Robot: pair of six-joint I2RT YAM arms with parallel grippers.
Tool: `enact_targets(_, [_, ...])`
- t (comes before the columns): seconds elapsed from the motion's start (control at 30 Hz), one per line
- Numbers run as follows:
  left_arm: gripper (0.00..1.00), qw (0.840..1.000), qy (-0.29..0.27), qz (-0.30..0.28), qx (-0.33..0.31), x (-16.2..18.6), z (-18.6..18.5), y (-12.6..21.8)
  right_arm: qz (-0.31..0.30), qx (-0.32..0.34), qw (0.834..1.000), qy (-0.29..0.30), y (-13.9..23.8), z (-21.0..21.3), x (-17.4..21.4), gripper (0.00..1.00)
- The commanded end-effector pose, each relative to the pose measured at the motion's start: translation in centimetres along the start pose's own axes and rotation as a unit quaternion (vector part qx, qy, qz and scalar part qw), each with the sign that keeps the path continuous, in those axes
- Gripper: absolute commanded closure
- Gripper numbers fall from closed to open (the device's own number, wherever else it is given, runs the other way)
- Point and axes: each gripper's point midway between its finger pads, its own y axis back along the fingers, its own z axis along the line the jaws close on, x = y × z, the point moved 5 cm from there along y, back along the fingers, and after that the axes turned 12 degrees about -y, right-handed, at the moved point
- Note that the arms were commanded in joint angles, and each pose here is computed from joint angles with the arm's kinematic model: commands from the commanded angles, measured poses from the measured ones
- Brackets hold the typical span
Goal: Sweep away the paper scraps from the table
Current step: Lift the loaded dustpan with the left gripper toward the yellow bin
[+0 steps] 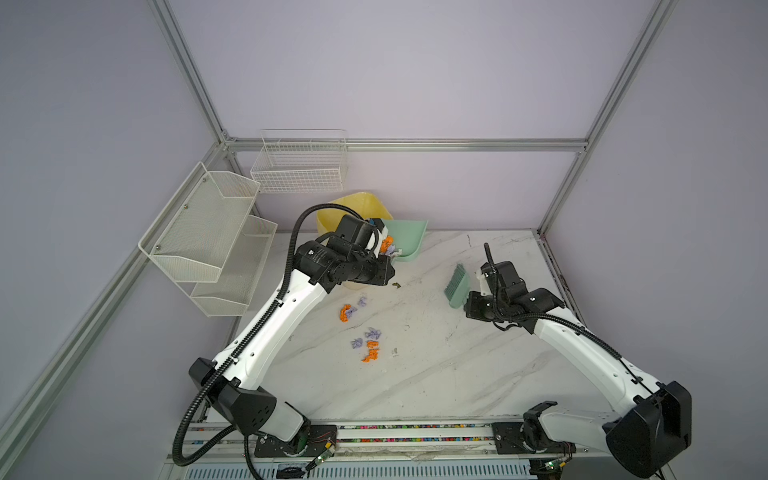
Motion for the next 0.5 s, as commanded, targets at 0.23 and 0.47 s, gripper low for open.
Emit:
enact_targets(0.23, [0.90,0.997,0.019,-0.063,0.035,-3.9,1.8,2.4,-0.010,-0.016,1.000,-0.008,0.5,0.2,-0.2,1.00])
enact_targets(0.47, [0.90,0.994,0.053,-0.064,0.075,-4.7,3.2,1.6,-0.019,-0.031,0.999,-0.012,1.1,0.7,-0.4,1.00])
